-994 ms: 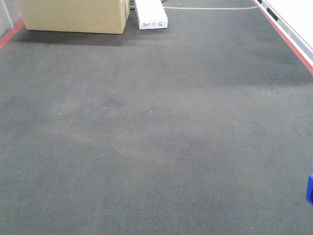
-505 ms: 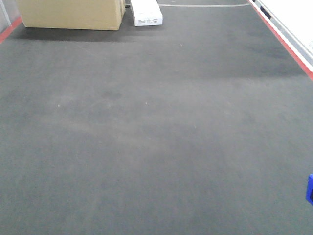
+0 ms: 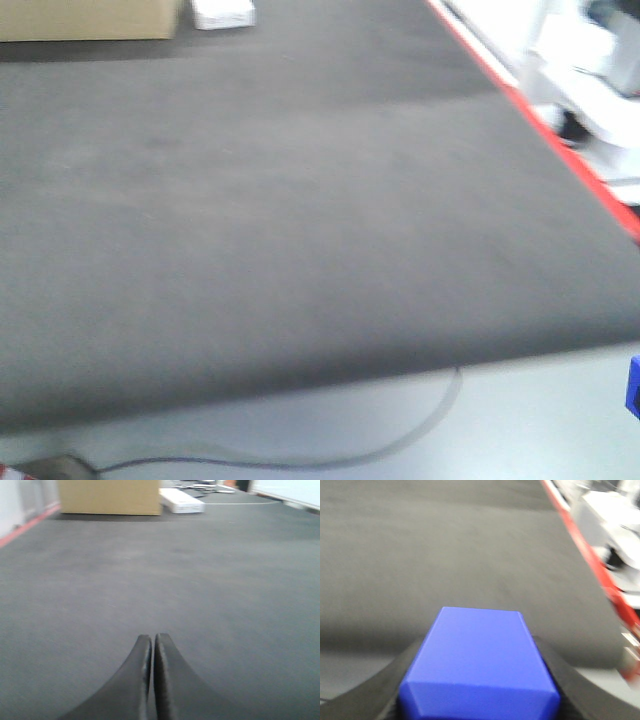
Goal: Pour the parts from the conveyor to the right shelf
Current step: 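Turn the base away from the conveyor and drive along the aisle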
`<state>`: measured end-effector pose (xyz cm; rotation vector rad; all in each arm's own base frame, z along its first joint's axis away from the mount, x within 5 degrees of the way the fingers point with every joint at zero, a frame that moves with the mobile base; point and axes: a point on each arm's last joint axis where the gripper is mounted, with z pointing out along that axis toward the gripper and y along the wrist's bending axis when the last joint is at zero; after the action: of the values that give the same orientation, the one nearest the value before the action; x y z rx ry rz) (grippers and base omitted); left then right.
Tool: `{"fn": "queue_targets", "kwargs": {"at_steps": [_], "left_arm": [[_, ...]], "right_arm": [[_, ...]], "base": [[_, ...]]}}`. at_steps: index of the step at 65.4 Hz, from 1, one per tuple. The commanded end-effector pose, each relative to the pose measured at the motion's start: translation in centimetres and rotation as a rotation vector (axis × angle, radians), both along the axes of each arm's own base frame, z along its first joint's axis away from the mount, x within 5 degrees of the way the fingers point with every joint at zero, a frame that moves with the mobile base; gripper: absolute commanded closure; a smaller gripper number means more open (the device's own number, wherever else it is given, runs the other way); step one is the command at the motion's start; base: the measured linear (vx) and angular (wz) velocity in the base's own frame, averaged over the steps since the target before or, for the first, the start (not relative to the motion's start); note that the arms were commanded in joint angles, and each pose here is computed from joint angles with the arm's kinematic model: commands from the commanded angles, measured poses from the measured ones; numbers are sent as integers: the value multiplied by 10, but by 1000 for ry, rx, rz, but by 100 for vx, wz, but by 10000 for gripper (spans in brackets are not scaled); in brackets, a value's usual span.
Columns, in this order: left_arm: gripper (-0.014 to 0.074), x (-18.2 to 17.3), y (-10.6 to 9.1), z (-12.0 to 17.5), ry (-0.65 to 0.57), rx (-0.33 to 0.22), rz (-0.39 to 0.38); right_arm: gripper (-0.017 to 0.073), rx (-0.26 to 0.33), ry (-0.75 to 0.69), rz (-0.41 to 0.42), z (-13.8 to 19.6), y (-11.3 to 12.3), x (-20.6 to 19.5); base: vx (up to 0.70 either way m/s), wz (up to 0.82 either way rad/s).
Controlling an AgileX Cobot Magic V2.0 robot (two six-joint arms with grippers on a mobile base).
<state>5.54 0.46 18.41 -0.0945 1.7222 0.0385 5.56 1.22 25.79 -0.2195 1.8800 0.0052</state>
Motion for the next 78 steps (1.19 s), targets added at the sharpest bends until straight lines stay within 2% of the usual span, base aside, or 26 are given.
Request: {"fn": "queue_targets", "kwargs": {"at_steps": [1, 20, 78], "left_arm": [[600, -1, -1, 13, -100, -9, -7], [600, -1, -1, 13, -100, -9, -7], [600, -1, -1, 13, -100, -9, -7]], "right_arm": [[561, 1, -89, -18, 15, -2, 2], [561, 1, -89, -18, 15, -2, 2], [561, 1, -89, -18, 15, -2, 2]], "base": [[-42, -50], [-41, -65], [-31, -89]]}}
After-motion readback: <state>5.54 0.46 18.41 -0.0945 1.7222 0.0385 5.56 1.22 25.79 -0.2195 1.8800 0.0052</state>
